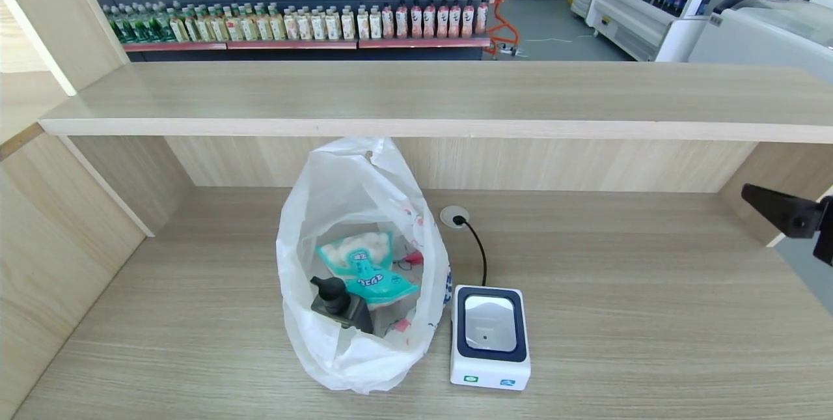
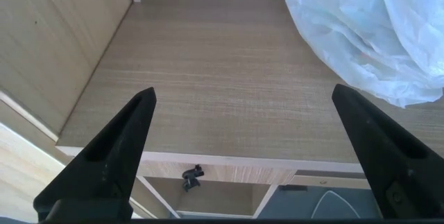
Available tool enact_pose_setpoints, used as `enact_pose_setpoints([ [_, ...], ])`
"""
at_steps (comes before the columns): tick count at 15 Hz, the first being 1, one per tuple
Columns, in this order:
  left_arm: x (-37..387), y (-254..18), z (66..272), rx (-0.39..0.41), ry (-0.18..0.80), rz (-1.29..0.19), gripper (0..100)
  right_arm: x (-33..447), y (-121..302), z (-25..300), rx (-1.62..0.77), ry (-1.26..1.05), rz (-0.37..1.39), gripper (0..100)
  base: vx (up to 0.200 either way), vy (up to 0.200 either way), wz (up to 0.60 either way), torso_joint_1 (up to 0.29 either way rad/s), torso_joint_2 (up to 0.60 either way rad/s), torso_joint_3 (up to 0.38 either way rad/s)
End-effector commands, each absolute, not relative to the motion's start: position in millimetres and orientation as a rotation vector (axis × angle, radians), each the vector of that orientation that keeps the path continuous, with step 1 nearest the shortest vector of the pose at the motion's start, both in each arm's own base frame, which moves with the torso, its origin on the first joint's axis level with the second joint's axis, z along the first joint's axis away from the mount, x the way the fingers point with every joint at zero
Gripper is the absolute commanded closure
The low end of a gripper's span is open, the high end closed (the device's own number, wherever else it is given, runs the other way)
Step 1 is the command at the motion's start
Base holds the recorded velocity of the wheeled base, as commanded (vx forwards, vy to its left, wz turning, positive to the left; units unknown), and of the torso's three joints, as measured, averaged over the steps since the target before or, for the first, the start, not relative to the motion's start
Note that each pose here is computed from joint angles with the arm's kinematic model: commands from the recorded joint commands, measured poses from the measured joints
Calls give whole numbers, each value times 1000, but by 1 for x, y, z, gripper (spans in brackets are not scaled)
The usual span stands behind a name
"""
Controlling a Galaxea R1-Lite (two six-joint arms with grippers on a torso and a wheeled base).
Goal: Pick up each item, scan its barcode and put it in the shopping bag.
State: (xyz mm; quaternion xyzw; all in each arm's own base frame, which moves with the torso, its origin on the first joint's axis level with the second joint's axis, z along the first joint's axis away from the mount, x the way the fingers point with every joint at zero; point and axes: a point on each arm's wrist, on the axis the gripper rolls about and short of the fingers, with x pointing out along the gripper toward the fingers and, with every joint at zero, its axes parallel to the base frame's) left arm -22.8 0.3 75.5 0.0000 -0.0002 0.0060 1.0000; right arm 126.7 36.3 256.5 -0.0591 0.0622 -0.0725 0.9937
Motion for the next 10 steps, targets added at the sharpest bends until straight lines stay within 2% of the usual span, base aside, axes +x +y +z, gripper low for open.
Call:
enact_pose_setpoints([
  [1, -23, 0, 75, 0, 0, 12, 0, 84, 6, 221, -93, 150, -302, 0, 0, 0, 0, 0, 0, 0],
  [3, -23, 0, 76, 0, 0, 12, 0, 53, -2, 197, -89, 254, -325, 0, 0, 0, 0, 0, 0, 0],
  [5, -23, 0, 75, 0, 0, 12, 0, 18, -6, 144, -100, 311, -245, 0, 0, 0, 0, 0, 0, 0],
  [8, -23, 0, 76, 0, 2, 12, 0, -11, -3, 84, -122, 188, -155, 0, 0, 0, 0, 0, 0, 0],
  [9, -23, 0, 76, 0, 0, 12, 0, -13, -2, 84, -114, 151, -128, 0, 0, 0, 0, 0, 0, 0],
  [10, -23, 0, 76, 0, 2, 12, 0, -16, 1, 83, -111, 35, 7, 0, 0, 0, 0, 0, 0, 0],
])
